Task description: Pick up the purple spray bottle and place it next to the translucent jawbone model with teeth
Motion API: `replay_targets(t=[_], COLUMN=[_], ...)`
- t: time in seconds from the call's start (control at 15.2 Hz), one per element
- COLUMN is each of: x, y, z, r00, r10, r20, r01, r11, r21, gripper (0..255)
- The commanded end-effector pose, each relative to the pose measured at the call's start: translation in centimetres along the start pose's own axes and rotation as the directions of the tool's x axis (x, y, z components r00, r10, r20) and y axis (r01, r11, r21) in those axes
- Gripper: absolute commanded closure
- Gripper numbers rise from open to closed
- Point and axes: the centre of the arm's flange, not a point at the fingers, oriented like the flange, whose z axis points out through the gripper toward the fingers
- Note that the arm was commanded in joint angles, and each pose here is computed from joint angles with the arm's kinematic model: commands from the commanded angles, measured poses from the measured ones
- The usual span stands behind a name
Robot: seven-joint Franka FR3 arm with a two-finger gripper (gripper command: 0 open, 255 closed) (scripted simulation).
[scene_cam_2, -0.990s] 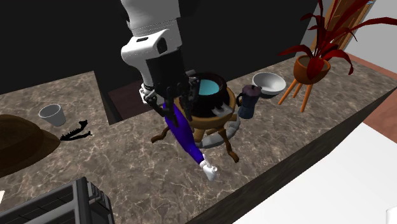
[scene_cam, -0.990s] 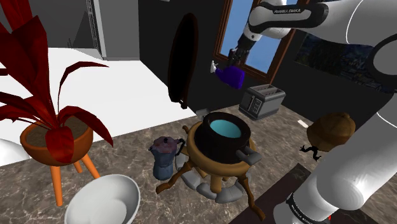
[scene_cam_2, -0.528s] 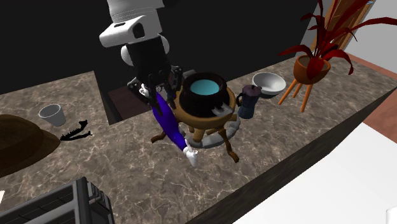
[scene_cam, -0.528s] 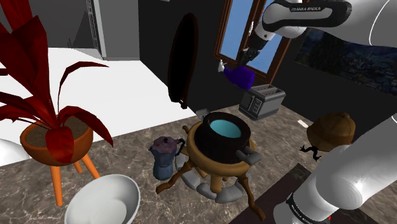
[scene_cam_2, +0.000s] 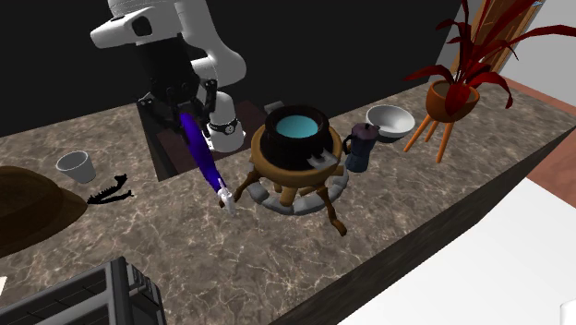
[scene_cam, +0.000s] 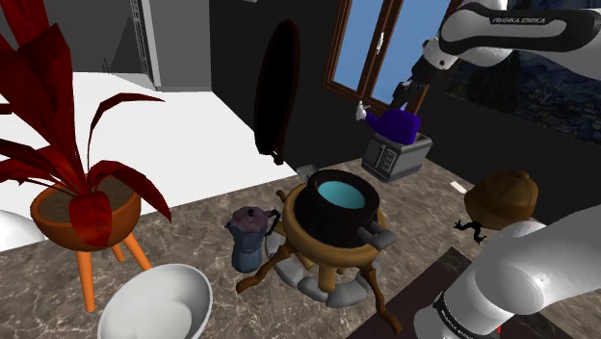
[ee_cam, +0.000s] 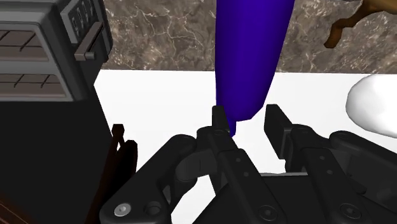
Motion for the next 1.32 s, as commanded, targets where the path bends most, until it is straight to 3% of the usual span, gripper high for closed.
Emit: replay_targets(t=[0.0,1.25], x=[-2.4,-23.5], y=[1.1,11.9], z=[-0.9,-9.1], r00=[1.0,1.0], r10=[-0.001,-0.001], r20=[0.0,0.0], r01=[0.001,0.001], r11=[1.0,1.0], r21=[0.001,0.001], gripper=[255,255])
